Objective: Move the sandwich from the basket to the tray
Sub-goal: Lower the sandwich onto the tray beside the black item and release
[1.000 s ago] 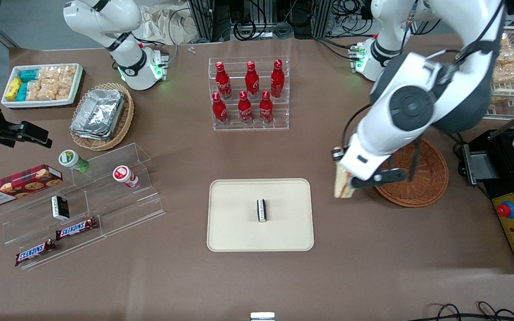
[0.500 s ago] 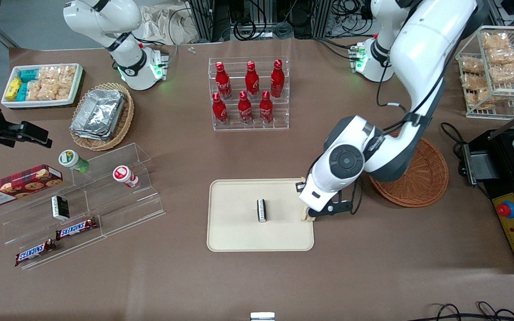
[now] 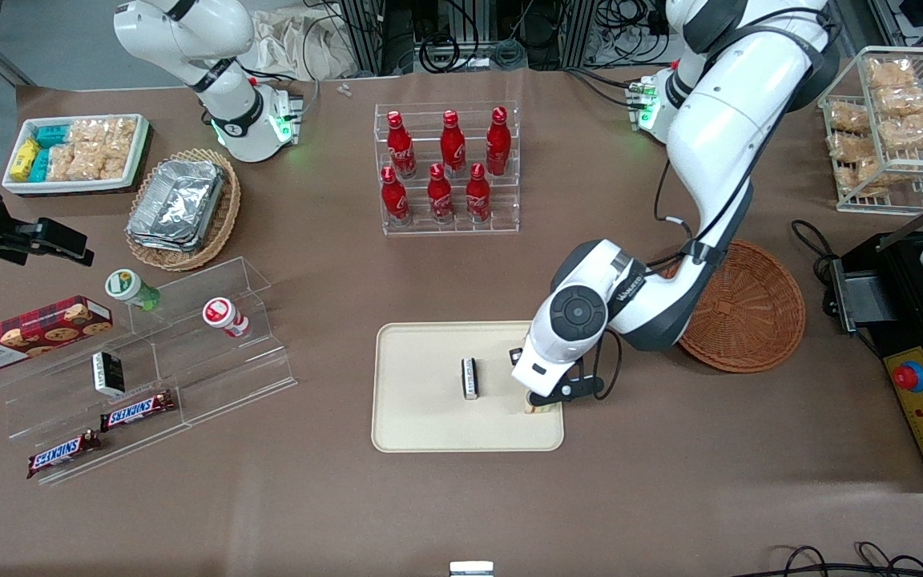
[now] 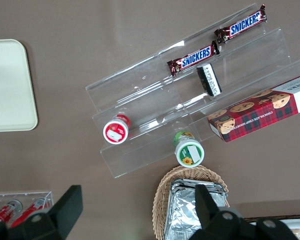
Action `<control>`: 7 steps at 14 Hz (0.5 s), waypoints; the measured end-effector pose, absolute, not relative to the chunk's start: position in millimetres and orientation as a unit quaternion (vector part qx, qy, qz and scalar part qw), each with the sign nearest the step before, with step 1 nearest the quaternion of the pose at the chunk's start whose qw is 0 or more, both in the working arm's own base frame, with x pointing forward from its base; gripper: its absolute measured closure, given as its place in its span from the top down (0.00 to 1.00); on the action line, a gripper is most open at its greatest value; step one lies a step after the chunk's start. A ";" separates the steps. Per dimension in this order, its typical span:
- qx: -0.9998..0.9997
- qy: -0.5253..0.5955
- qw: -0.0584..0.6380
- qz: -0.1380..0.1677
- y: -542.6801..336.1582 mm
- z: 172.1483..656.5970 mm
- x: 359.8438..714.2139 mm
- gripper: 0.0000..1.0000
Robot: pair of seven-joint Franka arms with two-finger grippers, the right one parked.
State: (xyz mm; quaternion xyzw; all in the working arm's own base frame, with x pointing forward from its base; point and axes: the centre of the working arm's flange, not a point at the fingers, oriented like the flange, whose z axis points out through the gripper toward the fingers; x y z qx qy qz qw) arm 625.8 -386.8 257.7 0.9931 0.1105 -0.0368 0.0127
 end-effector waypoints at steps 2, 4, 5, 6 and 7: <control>0.993 0.111 0.011 -0.035 -389.1 248.5 627.5 0.17; 0.993 0.111 0.011 -0.035 -388.7 246.6 629.1 0.30; 0.993 0.112 0.012 -0.034 -388.7 247.4 629.8 0.41; 0.993 0.115 0.012 -0.033 -388.7 248.5 630.5 0.49; 0.992 0.119 0.013 -0.032 -388.7 249.2 631.0 0.60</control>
